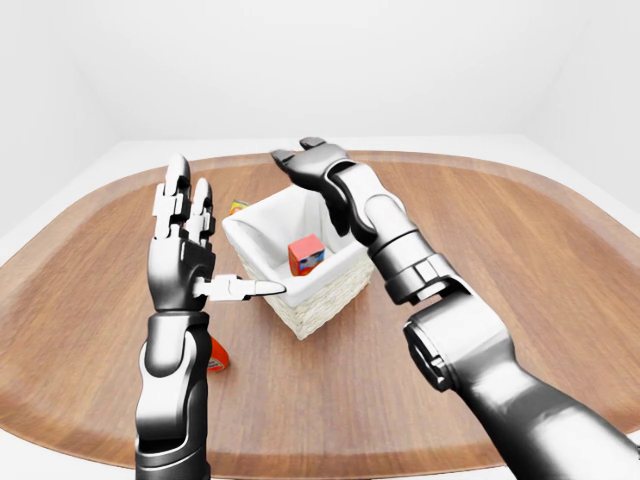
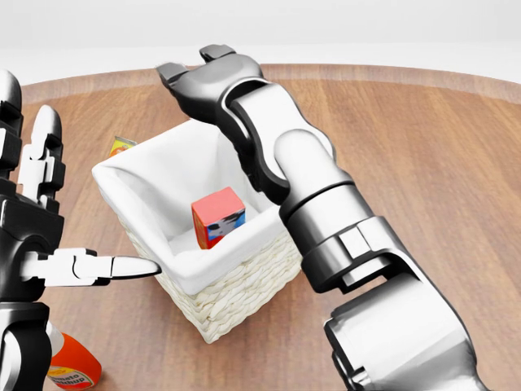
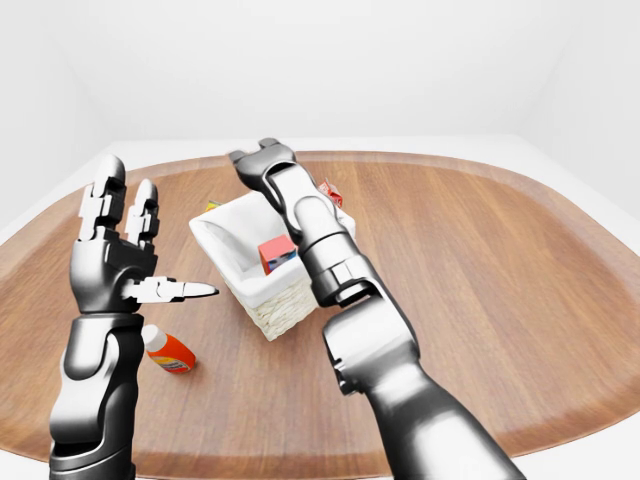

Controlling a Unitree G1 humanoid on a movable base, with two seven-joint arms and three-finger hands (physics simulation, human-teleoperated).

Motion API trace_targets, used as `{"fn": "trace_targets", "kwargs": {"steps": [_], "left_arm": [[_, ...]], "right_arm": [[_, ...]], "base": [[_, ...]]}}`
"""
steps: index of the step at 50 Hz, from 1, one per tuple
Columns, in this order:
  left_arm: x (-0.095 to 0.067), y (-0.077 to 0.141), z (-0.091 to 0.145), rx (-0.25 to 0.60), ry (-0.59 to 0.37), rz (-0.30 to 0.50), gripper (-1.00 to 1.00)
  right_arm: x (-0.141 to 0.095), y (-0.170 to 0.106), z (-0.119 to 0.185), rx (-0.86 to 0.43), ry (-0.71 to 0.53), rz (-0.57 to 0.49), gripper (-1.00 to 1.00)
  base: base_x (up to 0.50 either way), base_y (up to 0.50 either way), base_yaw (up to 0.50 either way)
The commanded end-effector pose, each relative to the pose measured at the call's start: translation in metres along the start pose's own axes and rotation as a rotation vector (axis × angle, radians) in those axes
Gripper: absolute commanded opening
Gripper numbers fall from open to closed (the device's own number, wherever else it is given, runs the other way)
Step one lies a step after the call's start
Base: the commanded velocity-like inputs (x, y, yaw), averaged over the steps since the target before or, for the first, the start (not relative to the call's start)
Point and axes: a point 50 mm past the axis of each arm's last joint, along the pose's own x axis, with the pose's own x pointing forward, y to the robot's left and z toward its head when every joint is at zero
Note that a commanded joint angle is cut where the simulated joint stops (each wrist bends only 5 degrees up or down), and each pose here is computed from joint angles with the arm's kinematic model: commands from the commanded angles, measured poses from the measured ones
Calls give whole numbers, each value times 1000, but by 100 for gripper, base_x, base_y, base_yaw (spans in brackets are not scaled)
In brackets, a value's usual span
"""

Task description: Pick up the butter and put it in the basket.

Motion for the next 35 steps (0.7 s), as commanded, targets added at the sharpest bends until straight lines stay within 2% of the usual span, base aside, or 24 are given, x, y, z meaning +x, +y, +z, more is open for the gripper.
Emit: {"fn": "trace_targets", "kwargs": {"steps": [1, 2, 3, 4, 5, 6, 7, 10, 11, 16, 19, 26, 35], "left_arm": [[1, -1, 3, 3, -13, -2, 100], [2, -1, 2, 5, -12, -5, 100], [3, -3, 4, 4, -19, -9, 100], [3, -3, 4, 5, -23, -11, 100], [3, -3, 6, 6, -31, -12, 100], [4, -4, 7, 7, -33, -13, 100], [4, -4, 7, 9, -33, -16, 100], [4, -6, 7, 13, -36, -24, 100], [5, -7, 9, 15, -45, -29, 100], [6, -9, 17, 18, -82, -36, 100], [7, -10, 21, 19, -100, -41, 100], [7, -10, 25, 20, -116, -44, 100], [6, -10, 27, 20, -126, -41, 100]], "right_arm": [[-39, -1, -10, 536, -268, -112, 100], [-45, 1, -4, 576, -316, -140, 100], [-58, 1, 4, 699, -401, -231, 100], [-63, 0, 6, 728, -430, -281, 100], [-73, 0, 6, 816, -469, -368, 100], [-77, -1, 4, 853, -479, -416, 100], [-87, -5, 0, 978, -486, -514, 100], [-103, -5, -7, 1151, -460, -636, 100], [-113, -6, -7, 1207, -477, -709, 100], [-144, -7, -15, 1364, -469, -964, 100], [-155, 10, -11, 1457, -436, -1009, 100], [-165, 44, 1, 1611, -330, -997, 100], [-180, 70, -2, 1643, -239, -1000, 100]], "base": [[0, 0, 0], [0, 0, 0], [0, 0, 0], [0, 0, 0], [0, 0, 0], [0, 0, 0], [0, 0, 0], [0, 0, 0], [0, 0, 0], [0, 0, 0], [0, 0, 0], [0, 0, 0], [0, 0, 0]]}}
